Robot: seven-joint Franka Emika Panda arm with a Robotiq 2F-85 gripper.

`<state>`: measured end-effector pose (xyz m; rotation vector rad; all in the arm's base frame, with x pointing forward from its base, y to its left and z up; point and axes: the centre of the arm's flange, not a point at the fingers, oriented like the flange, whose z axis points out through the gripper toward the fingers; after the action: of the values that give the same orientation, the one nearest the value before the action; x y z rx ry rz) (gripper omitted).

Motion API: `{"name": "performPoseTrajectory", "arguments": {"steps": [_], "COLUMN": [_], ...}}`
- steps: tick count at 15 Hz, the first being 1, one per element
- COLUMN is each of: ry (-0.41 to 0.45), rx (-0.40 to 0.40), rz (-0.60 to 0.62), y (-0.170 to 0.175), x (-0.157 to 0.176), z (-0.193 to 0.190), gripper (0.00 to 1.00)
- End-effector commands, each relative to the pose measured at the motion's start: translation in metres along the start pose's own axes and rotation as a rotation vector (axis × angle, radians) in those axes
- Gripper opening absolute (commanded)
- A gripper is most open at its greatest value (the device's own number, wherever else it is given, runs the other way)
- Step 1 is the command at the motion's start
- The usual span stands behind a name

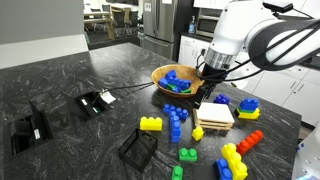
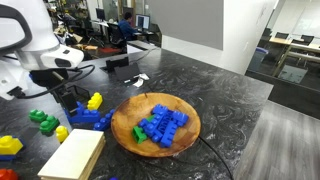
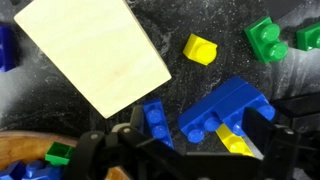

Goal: Place the stacked blue blocks on top of the wooden box

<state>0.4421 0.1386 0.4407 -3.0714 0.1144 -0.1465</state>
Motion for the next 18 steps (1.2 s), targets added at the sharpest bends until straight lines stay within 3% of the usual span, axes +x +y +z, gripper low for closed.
{"name": "performPoseTrajectory", "arguments": {"steps": [1, 6, 14, 18], "ry": [-0.032, -0.046, -0.030, -0.078], "rx": [0.039, 0.033, 0.026, 0.011], "rz": [0.075, 0.263, 0.267, 0.515], "y": [-0.036, -0.072, -0.068, -0.080], "x": [0.026, 0.063, 0.062, 0.072], "z": [0.010, 0.033, 0.037, 0.059], "gripper": [1.00, 1.00, 1.00, 1.00]}}
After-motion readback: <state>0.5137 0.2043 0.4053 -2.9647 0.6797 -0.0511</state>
